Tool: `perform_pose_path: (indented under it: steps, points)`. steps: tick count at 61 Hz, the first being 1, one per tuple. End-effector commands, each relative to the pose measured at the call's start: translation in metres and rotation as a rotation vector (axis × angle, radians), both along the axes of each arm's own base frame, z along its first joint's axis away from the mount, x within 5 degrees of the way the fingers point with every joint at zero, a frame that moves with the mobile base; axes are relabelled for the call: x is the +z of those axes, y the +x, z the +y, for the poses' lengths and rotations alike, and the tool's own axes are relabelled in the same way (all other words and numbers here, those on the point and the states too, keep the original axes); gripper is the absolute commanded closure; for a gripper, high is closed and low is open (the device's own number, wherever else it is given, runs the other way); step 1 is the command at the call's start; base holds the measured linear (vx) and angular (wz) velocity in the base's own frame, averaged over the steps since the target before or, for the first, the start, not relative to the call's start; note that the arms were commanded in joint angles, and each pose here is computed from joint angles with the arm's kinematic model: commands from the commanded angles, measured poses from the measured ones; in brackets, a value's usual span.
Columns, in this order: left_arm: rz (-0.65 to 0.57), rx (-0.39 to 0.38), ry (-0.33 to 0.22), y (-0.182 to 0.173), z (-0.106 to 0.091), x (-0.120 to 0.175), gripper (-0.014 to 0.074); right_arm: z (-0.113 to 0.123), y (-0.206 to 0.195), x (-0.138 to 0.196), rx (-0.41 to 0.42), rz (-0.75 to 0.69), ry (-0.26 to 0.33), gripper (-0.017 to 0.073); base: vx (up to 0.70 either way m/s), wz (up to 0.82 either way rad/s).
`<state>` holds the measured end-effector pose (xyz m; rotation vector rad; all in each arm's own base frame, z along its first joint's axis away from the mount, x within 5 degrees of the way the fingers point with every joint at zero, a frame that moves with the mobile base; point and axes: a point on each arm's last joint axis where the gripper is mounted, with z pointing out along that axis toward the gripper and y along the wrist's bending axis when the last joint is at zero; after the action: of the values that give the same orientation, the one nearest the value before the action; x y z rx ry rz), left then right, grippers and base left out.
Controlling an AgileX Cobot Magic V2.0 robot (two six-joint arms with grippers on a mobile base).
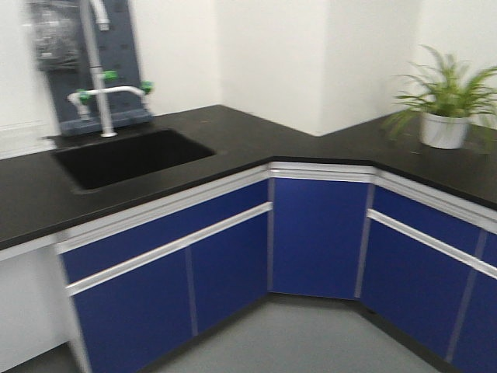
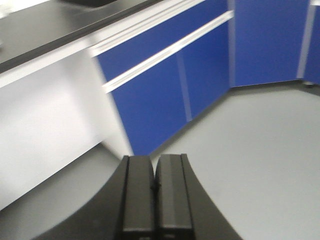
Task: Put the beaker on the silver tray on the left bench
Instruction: 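Drive the base to the bench with the silver tray, holding the beaker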
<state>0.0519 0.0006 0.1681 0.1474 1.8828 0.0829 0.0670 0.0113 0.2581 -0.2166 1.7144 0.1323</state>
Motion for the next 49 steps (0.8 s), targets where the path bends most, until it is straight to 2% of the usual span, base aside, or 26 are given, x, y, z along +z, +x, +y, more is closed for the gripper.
perform_pose_path:
  steps: [1, 27, 49]
  points:
    - [-0.070, -0.013, -0.008, 0.0020, -0.0012, 0.0009, 0.0592, 0.0022, -0.0001, 0.0163, 0.026, -0.095, -0.001, 0.0571, -0.12, 0.73]
    - [-0.070, -0.013, -0.008, 0.0020, -0.0012, 0.0009, 0.0592, 0.0021, -0.0001, 0.0162, 0.025, -0.093, -0.001, 0.0571, -0.07, 0.62]
    - [-0.070, -0.013, -0.008, 0.0020, -0.0012, 0.0009, 0.0592, 0.0021, -0.0001, 0.0162, 0.025, -0.093, -0.001, 0.0571, 0.05, 0.55]
